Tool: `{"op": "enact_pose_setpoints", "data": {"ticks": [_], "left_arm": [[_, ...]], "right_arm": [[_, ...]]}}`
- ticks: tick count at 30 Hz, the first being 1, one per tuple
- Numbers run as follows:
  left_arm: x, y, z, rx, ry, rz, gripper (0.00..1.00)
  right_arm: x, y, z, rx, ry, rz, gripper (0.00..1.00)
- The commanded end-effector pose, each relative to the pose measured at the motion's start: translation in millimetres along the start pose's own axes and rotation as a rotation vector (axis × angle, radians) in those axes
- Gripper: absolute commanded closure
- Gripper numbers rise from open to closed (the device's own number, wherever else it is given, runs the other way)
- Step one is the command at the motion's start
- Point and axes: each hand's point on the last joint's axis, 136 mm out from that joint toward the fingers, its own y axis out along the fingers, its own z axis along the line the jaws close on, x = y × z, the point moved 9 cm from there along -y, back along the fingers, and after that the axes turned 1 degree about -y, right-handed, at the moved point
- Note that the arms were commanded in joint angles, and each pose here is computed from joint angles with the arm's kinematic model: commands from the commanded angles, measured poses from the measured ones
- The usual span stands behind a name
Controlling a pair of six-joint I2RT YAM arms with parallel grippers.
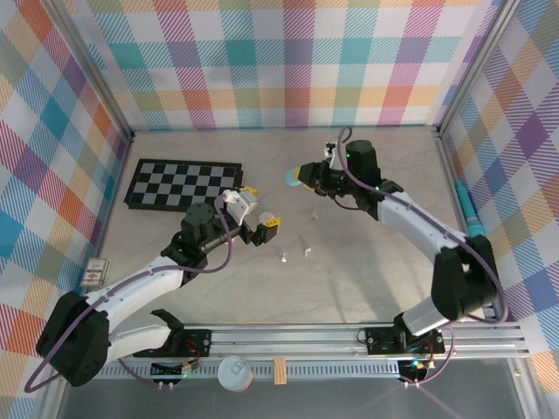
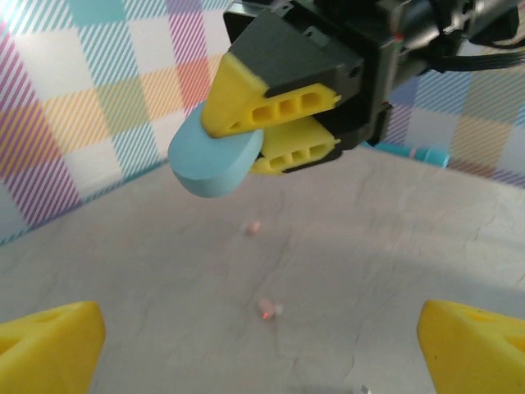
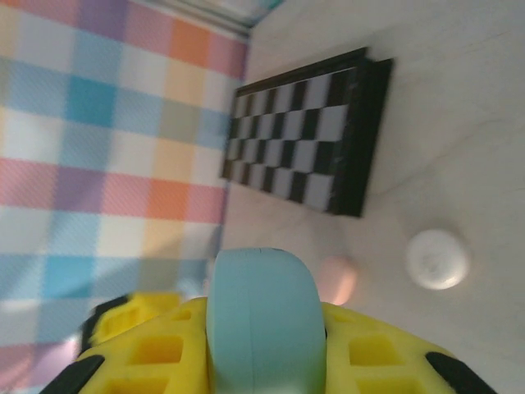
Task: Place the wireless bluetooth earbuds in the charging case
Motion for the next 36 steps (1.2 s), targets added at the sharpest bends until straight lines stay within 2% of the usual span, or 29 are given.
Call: {"op": "enact_pose_setpoints", "data": {"ticks": [1, 4, 11, 19, 22, 24, 29, 32, 36], "left_arm": [[-15.5, -8.9, 1.1, 0.068, -0.023, 0.094, 0.00], [-18.9, -12.4, 2.1, 0.094, -0.048, 0.096, 0.00], [-25.3, -16.2, 6.2, 0.160, -0.075, 0.121, 0.00], [-26.1, -24.9, 10.6, 0.240, -0.088, 0.152, 0.00], [-27.0, -27.8, 12.7, 0.273, -0.105, 0.155, 0.00], [-24.8, -30.3, 17.1, 0.324, -0.126, 0.149, 0.00], [-22.6, -33.0, 34.8, 0.414, -0.222, 0.166, 0.00], [-25.3, -29.6, 50.5, 0.547, -0.296, 0.237, 0.00], [-29.7, -17.3, 57.3, 0.591, -0.375, 0.319, 0.00]], "right_arm": [[8.5, 25.6, -34.2, -0.154, -0.035, 0.012, 0.82], [18.7, 54.3, -60.5, -0.210, 0.030, 0.006, 0.84], [31.3, 111.0, -104.7, -0.240, 0.141, 0.025, 0.83], [33.8, 137.8, -138.5, -0.330, 0.189, 0.045, 0.80], [36.8, 135.1, -139.9, -0.350, 0.186, 0.045, 0.70], [41.1, 127.4, -139.4, -0.358, 0.185, 0.045, 0.55], [52.1, 97.0, -123.3, -0.425, 0.088, 0.012, 0.34], [50.9, 76.7, -109.7, -0.465, 0.015, 0.001, 0.27], [41.2, 53.7, -93.9, -0.450, -0.062, 0.001, 0.22]]}}
